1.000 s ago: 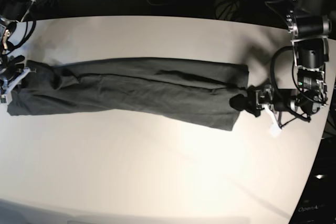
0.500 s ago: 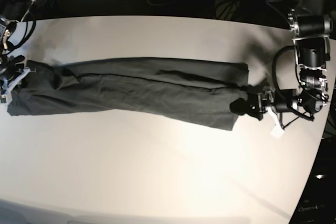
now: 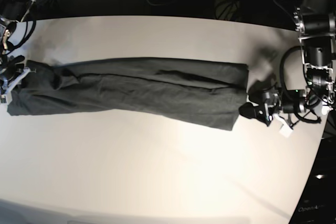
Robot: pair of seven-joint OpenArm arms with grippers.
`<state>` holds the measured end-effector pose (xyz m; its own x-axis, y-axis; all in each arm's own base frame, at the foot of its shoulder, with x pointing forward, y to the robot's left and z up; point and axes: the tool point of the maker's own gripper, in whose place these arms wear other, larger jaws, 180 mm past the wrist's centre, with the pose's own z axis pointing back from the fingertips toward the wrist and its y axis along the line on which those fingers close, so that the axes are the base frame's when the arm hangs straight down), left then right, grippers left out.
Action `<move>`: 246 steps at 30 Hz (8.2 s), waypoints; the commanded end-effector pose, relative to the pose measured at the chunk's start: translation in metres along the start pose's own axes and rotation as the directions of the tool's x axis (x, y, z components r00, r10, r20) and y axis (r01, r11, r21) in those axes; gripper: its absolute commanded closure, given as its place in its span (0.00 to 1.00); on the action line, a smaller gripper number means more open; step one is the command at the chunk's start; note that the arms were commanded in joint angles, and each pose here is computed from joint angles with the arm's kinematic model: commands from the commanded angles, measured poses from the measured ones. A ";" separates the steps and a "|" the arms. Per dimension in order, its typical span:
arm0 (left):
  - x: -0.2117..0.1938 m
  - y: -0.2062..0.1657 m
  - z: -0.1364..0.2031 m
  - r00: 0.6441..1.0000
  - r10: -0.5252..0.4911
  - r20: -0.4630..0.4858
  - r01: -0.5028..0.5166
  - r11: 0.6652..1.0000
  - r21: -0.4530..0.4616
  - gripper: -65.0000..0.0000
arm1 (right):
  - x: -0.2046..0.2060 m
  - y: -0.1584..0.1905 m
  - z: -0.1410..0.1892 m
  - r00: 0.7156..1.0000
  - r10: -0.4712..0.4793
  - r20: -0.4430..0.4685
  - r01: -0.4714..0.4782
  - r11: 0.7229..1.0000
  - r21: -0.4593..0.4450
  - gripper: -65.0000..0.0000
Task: Fold the T-shirt properly
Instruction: 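Close the left gripper on the strip end, then lift the strip end with the left gripper toward the right gripper, then lower the folded end onto the middle of the strip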
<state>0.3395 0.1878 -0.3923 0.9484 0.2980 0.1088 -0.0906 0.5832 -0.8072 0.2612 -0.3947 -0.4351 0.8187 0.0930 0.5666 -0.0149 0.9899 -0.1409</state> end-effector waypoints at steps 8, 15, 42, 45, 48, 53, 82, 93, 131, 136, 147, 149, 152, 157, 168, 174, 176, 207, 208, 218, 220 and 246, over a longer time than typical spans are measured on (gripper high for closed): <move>0.024 -0.023 0.016 0.998 0.001 0.056 -0.001 1.000 0.000 0.24 | -0.018 0.000 0.001 0.996 0.030 -0.086 -0.029 1.000 0.005 0.88; 0.011 -0.020 0.021 0.995 -0.095 -0.035 0.098 0.990 0.103 0.24 | -0.017 -0.001 0.001 0.996 0.027 -0.083 -0.027 1.000 0.003 0.88; -0.014 0.004 0.013 0.957 -0.206 -0.204 0.260 0.920 0.292 0.24 | -0.023 -0.001 0.002 0.995 0.027 -0.093 -0.027 1.000 0.003 0.88; -0.017 0.001 0.004 0.954 -0.210 -0.213 0.265 0.923 0.279 0.24 | -0.024 -0.001 0.002 0.995 0.027 -0.096 -0.027 1.000 0.004 0.88; -0.021 0.005 -0.003 0.947 -0.217 -0.237 0.285 0.907 0.310 0.24 | -0.024 -0.001 0.002 0.995 0.027 -0.096 -0.027 1.000 0.004 0.88; -0.026 0.010 -0.017 0.934 -0.233 -0.272 0.321 0.881 0.348 0.24 | -0.024 -0.001 0.002 0.995 0.027 -0.096 -0.027 1.000 0.004 0.88; -0.038 -0.001 -0.037 0.928 -0.246 -0.281 0.329 0.894 0.304 0.95 | -0.025 0.000 0.002 0.995 0.029 -0.098 -0.028 1.000 0.005 0.88; -0.018 -0.119 -0.034 0.895 -0.444 -0.042 0.445 0.896 0.004 0.95 | -0.025 0.001 0.002 0.995 0.032 -0.099 -0.032 0.999 0.007 0.88; -0.077 -0.182 -0.135 0.935 -0.281 -0.218 0.306 0.948 0.090 0.95 | -0.025 0.002 0.001 0.994 0.034 -0.101 -0.033 0.999 0.009 0.88; -0.094 -0.178 -0.144 0.920 -0.301 -0.253 0.354 0.913 0.202 0.95 | -0.027 0.000 0.002 0.994 0.031 -0.103 -0.031 1.000 0.005 0.88; -0.094 -0.171 -0.145 0.858 -0.454 -0.238 0.513 0.760 0.399 0.95 | -0.035 0.001 0.003 0.992 0.031 -0.119 -0.030 1.000 0.008 0.88; -0.097 -0.173 -0.146 0.824 -0.509 -0.249 0.565 0.709 0.421 0.95 | -0.035 0.001 0.003 0.992 0.031 -0.119 -0.030 1.000 0.008 0.88; -0.105 -0.176 -0.150 0.774 -0.569 -0.278 0.629 0.647 0.431 0.95 | -0.035 0.001 0.003 0.992 0.031 -0.119 -0.030 1.000 0.008 0.88; -0.102 -0.170 -0.152 0.688 -0.657 -0.309 0.703 0.496 0.510 0.95 | -0.036 0.001 0.003 0.992 0.031 -0.120 -0.031 1.000 0.008 0.88; -0.086 -0.178 -0.159 0.573 -0.741 -0.349 0.754 0.311 0.578 0.95 | -0.037 0.002 0.003 0.992 0.031 -0.122 -0.030 1.000 0.009 0.88; -0.110 -0.183 -0.174 0.411 -0.788 -0.458 0.867 0.182 0.464 0.95 | -0.044 0.007 0.003 0.991 0.028 -0.132 -0.026 0.999 0.018 0.88; -0.112 -0.170 -0.174 0.356 -0.778 -0.518 0.896 0.126 0.425 0.95 | -0.041 0.007 0.005 0.992 0.039 -0.122 -0.038 0.999 0.013 0.88; -0.128 -0.207 -0.187 0.105 -0.839 -0.534 0.963 -0.048 0.265 0.95 | -0.042 0.012 0.012 0.991 0.071 -0.114 -0.070 0.997 0.010 0.88; -0.132 -0.207 -0.189 0.111 -0.840 -0.532 0.965 -0.038 0.260 0.95 | -0.042 0.012 0.012 0.991 0.071 -0.114 -0.070 0.997 0.010 0.88; -0.127 -0.178 -0.159 0.371 -0.806 -0.461 0.889 0.165 0.427 0.95 | -0.045 0.018 0.010 0.991 0.065 -0.115 -0.063 0.998 0.020 0.88; -0.121 -0.172 -0.146 0.442 -0.795 -0.416 0.853 0.229 0.469 0.95 | -0.045 0.021 0.009 0.991 0.062 -0.115 -0.059 0.998 0.025 0.88; -0.152 -0.180 -0.195 0.337 -0.785 -0.519 0.935 0.215 0.282 0.95 | -0.048 0.029 0.006 0.992 0.055 -0.115 -0.050 0.998 0.038 0.88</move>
<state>0.2610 -0.1214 -0.3808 0.5347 -0.7564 0.3767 0.8023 0.5944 0.0546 0.2417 -0.3775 -0.4415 0.8129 0.1073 0.5724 -0.0229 0.9880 -0.1527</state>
